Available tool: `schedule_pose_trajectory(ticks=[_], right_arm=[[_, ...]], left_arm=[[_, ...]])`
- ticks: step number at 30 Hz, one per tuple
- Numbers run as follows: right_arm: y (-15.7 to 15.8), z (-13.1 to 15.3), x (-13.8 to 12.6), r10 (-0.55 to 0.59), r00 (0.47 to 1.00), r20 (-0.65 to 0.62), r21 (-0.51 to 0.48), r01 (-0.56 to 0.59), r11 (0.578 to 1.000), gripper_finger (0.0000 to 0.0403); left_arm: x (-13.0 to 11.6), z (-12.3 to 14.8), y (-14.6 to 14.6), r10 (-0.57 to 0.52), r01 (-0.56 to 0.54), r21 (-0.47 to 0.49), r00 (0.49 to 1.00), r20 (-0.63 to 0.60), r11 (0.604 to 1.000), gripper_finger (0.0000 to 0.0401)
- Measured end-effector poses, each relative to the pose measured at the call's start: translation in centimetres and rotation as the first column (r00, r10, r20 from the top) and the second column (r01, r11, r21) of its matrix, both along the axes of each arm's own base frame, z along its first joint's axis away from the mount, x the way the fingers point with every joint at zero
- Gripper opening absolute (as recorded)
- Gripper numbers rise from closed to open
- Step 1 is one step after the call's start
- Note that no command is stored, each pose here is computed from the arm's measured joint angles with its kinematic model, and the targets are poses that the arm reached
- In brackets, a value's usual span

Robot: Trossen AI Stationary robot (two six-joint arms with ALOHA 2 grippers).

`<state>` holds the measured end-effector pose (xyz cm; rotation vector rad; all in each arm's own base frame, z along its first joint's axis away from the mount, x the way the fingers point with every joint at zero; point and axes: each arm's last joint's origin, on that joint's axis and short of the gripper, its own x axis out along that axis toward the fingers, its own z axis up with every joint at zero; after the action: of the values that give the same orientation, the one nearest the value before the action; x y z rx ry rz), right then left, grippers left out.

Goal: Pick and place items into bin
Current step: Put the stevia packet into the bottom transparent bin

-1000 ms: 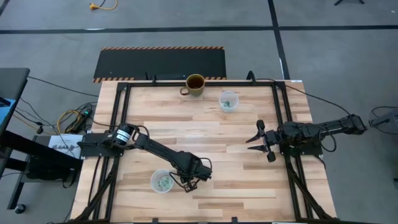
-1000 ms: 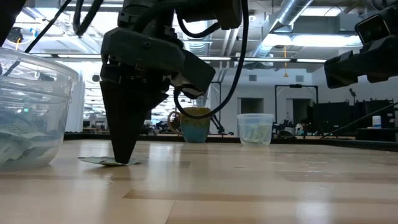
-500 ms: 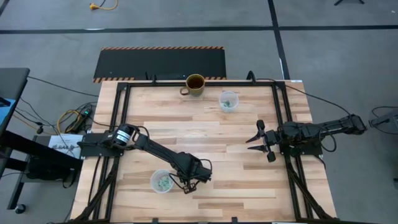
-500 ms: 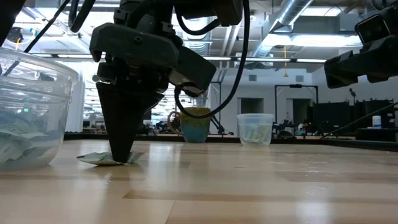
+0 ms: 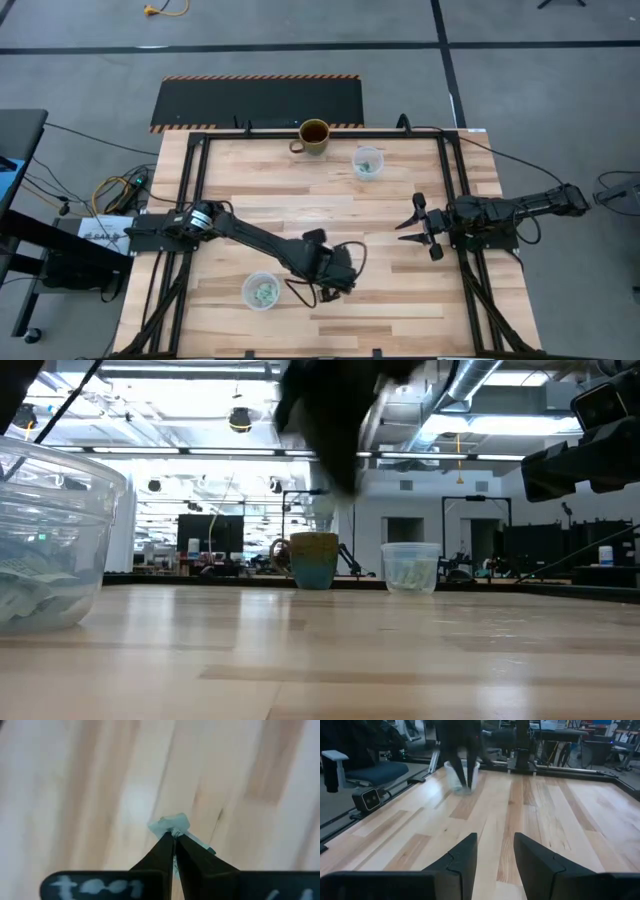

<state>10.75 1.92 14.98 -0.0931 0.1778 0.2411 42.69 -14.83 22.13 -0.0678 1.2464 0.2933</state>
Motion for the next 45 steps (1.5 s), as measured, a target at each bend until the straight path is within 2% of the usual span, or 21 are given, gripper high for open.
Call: schedule_pose_trajectory(ticks=[4,8,11,14,18,23,27,34,39,45], right_arm=[[0.0,0.0,0.0,0.0,1.0,0.0,0.0,0.0,1.0,0.0123],[0.0,0.0,0.0,0.0,1.0,0.0,0.0,0.0,1.0,0.0123],[0.0,0.0,0.0,0.0,1.0,0.0,0.0,0.0,1.0,0.0123],[0.0,0.0,0.0,0.0,1.0,0.0,0.0,0.0,1.0,0.0123],[0.0,0.0,0.0,0.0,1.0,0.0,0.0,0.0,1.0,0.0123],[0.0,0.0,0.0,0.0,1.0,0.0,0.0,0.0,1.0,0.0123],[0.0,0.0,0.0,0.0,1.0,0.0,0.0,0.0,1.0,0.0123],[0.0,0.0,0.0,0.0,1.0,0.0,0.0,0.0,1.0,0.0123],[0.0,0.0,0.0,0.0,1.0,0.001,0.0,0.0,1.0,0.0123],[0.0,0.0,0.0,0.0,1.0,0.0,0.0,0.0,1.0,0.0123]], left_arm=[[0.7,5.5,-0.6,-0.044,0.03,0.088,0.985,0.169,0.996,0.0003],[-0.6,10.5,-2.2,-0.083,0.027,0.187,0.952,0.295,0.982,0.0003],[-2.9,12.4,-3.4,-0.131,0.057,0.225,0.935,0.329,0.973,0.0003],[-5.6,14.3,-4.1,-0.129,0.063,0.205,0.935,0.33,0.977,0.0004],[-8.7,15.5,-5.4,-0.12,0.033,0.258,0.937,0.329,0.966,0.0004],[-11.0,14.9,-7.2,-0.159,0.096,0.26,0.959,0.236,0.961,0.0002],[-11.2,12.7,-8.2,-0.186,0.143,0.225,0.965,0.185,0.964,0.0001],[-12.3,11.1,-8.2,-0.177,0.152,0.101,0.929,0.325,0.983,0.0001],[-15.2,8.6,-7.2,-0.12,0.113,0.04,0.931,0.345,0.993,0.0001],[-18.0,4.6,-5.3,-0.084,0.116,-0.062,0.92,0.383,0.991,0.0]])
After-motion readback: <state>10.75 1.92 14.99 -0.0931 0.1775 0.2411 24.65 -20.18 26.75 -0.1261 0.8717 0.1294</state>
